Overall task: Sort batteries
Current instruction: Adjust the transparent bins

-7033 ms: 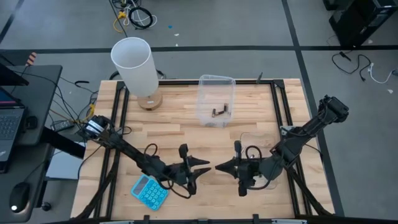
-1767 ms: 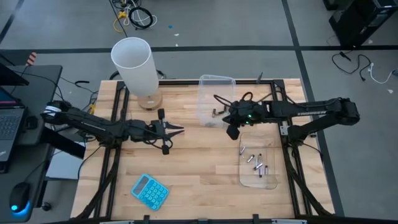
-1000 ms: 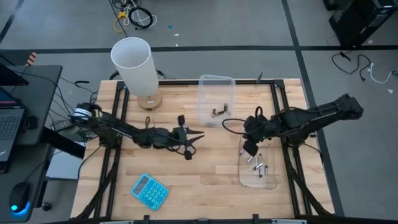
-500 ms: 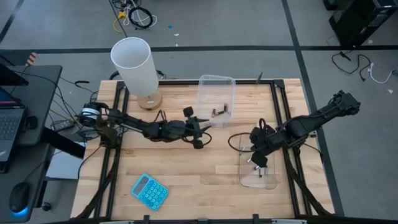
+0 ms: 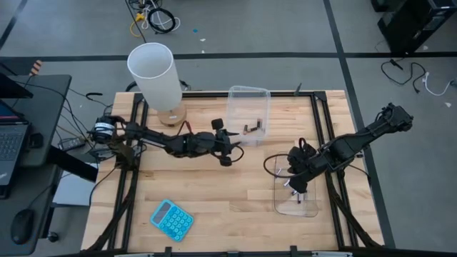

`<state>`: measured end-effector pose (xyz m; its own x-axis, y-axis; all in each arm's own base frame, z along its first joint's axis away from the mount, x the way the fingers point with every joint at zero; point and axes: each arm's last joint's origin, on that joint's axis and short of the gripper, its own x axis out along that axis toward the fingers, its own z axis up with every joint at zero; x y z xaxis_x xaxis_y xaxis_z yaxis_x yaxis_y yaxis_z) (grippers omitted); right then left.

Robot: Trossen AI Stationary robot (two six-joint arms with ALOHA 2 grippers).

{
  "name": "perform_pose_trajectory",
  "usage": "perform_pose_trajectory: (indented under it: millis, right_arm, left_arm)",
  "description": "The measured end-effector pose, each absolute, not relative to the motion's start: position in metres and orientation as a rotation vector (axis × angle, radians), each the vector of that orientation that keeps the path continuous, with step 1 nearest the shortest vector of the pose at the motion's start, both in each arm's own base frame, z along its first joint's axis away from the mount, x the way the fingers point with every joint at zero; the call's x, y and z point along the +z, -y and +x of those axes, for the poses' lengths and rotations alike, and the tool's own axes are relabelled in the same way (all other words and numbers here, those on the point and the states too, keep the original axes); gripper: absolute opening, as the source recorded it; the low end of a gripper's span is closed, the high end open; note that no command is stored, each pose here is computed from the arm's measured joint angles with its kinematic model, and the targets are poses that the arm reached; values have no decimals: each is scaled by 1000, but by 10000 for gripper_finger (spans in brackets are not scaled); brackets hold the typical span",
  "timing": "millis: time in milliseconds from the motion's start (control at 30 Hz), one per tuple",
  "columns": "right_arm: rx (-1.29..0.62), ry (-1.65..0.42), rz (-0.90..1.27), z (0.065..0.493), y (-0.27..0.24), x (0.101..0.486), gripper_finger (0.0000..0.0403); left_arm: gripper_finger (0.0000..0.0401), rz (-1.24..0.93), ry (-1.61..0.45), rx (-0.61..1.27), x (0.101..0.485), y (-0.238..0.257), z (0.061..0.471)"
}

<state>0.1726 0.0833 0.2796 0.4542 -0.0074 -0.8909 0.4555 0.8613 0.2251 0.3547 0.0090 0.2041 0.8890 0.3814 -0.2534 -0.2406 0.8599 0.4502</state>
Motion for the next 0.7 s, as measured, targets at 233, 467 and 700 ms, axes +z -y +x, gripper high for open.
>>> perform_pose_trajectory:
  millis: [233, 467, 700]
  right_arm:
    - [-314, -1051, 460, 173, -83, 280, 0]
    - [-240, -1028, 421, 174, -90, 282, 0]
    - [-165, -985, 436, 174, -101, 285, 0]
  left_arm:
    - [159, 415, -395, 370, 200, -25, 353]
    - [159, 408, -403, 404, 200, -37, 352]
    - [159, 392, -396, 398, 200, -49, 351]
